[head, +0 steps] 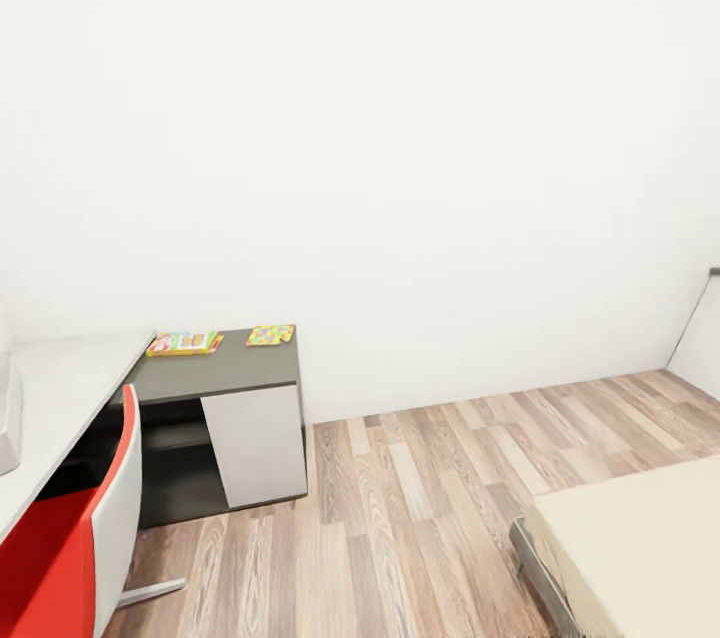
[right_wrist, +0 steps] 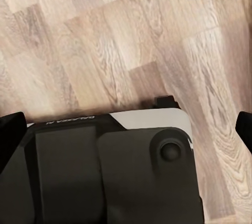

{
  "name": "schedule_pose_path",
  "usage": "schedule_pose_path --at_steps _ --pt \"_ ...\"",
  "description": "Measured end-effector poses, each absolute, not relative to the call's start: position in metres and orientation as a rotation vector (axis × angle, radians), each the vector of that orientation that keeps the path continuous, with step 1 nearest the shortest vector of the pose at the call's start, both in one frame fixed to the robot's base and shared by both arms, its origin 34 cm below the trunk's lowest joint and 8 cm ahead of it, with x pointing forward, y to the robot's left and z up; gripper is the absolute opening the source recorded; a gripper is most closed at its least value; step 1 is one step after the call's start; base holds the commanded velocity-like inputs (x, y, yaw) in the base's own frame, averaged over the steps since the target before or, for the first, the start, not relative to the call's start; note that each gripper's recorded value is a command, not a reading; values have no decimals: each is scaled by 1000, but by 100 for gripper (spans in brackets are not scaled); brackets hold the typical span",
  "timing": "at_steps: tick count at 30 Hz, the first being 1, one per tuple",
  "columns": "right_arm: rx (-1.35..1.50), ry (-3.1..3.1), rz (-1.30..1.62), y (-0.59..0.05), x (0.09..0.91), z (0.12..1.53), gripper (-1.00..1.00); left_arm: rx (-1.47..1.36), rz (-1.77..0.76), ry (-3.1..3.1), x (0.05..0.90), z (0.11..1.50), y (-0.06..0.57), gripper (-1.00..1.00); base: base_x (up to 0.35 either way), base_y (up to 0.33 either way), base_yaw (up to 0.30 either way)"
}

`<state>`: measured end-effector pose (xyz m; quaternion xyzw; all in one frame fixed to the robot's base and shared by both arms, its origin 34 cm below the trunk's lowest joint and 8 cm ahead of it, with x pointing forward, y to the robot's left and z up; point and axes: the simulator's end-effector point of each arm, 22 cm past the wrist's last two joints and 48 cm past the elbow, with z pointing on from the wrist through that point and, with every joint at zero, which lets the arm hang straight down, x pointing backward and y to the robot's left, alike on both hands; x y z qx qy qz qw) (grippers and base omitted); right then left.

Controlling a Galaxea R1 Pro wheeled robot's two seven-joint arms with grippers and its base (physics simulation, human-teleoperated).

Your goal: Put all the toys in the child's room - the three board games (two on the bed and one on the table), the two jigsaw puzzles on the table, and the tennis ball on the table - inside the toy box on the table in the child's room.

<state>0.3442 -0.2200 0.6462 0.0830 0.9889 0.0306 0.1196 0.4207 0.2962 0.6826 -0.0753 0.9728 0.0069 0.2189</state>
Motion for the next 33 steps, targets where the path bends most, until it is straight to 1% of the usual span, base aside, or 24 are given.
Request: schedule_pose_path --at_steps 33 --pt "244 2891 86 -221 344 646 100 -183 7 2672 430 687 288 100 0 0 -280"
